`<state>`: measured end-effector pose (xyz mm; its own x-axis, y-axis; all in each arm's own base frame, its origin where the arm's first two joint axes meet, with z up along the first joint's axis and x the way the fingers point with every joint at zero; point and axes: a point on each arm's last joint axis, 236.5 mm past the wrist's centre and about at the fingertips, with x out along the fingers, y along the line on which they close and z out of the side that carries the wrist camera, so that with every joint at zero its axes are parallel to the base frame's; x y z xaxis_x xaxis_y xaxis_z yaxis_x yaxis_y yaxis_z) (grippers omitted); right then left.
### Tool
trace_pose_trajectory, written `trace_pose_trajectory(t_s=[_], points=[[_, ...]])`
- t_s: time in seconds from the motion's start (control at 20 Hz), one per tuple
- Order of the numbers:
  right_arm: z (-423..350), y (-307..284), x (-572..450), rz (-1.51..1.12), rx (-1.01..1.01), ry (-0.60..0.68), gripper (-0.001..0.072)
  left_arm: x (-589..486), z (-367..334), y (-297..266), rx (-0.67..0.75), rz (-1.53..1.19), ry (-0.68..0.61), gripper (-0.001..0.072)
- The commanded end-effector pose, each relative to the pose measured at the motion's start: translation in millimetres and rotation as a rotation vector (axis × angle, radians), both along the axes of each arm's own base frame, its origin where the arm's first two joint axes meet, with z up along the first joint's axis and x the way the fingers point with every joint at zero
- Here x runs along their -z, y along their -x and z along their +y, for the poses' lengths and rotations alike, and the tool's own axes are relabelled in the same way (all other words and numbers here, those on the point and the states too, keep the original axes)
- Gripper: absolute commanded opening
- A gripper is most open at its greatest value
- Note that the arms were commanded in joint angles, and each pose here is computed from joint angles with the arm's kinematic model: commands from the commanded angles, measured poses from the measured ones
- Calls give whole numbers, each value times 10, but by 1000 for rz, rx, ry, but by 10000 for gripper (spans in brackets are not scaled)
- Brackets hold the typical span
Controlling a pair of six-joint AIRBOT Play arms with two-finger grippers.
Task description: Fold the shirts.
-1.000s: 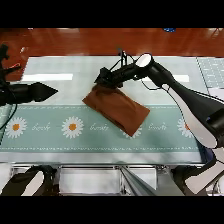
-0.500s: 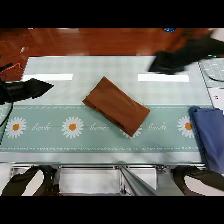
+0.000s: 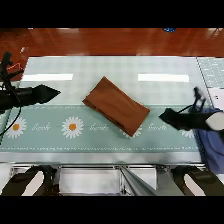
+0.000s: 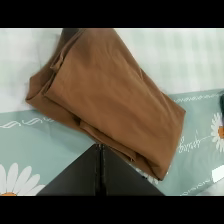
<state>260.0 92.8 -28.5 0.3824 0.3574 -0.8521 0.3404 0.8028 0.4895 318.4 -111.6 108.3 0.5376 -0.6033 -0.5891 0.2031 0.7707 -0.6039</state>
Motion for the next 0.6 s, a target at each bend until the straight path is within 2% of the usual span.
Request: trace_pose_trajectory(t_s=[0.0, 0.35, 0.55], points=[[358, 31, 384, 20, 102, -190, 418, 50, -43, 23, 13, 12, 1, 22], [928, -119, 662, 82, 90, -406, 418, 50, -41, 21, 12, 12, 1, 22], [1077, -290, 772, 120, 62, -448, 418, 50, -41, 20, 11, 12, 2, 22]])
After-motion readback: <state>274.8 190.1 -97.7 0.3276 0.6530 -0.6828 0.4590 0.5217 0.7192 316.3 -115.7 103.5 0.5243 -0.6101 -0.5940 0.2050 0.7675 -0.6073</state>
